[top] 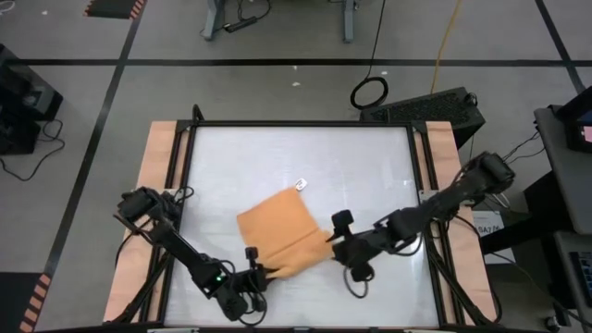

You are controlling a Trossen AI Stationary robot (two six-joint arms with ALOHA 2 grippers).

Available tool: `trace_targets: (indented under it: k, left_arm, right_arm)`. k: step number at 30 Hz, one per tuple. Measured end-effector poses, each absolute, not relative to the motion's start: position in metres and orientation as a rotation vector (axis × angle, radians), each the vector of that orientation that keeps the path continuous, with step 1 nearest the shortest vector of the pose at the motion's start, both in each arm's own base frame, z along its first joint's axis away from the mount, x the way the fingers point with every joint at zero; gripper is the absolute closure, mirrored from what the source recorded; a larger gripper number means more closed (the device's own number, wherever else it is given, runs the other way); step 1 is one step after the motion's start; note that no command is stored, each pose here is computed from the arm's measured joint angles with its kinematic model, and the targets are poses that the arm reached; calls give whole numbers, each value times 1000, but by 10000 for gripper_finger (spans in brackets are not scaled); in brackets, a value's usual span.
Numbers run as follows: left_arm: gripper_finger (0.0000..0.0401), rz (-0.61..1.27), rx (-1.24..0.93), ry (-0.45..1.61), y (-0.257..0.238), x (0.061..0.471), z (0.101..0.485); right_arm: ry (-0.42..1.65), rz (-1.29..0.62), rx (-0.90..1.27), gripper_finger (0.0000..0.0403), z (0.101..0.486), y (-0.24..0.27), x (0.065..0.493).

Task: Roll towel into tight, uniform cylinder
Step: Roll the yellow towel

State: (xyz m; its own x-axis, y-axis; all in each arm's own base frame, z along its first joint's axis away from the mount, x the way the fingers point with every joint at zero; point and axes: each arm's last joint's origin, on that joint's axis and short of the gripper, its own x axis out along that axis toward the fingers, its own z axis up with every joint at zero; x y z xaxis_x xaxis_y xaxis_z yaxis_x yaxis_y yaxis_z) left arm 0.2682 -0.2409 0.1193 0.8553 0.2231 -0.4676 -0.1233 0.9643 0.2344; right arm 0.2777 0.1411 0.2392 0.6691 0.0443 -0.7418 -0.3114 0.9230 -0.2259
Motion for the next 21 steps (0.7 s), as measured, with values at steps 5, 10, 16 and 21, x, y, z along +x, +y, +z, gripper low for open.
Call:
trace_targets:
  k: [5, 10, 16, 21]
  left_arm:
    - [364, 171, 158, 507, -239, 257, 148]
    - [378, 200, 64, 563, -231, 248, 159]
    - [368, 241, -1, 648, -225, 241, 151]
    - [371, 249, -29, 653, -225, 238, 148]
  right_arm:
    - [601, 306, -312, 132, 208, 150, 265]
    - [441, 283, -278, 106, 179, 157, 258]
    - [461, 200, -292, 100, 150, 155, 270]
    - [504, 196, -304, 84, 131, 143, 288]
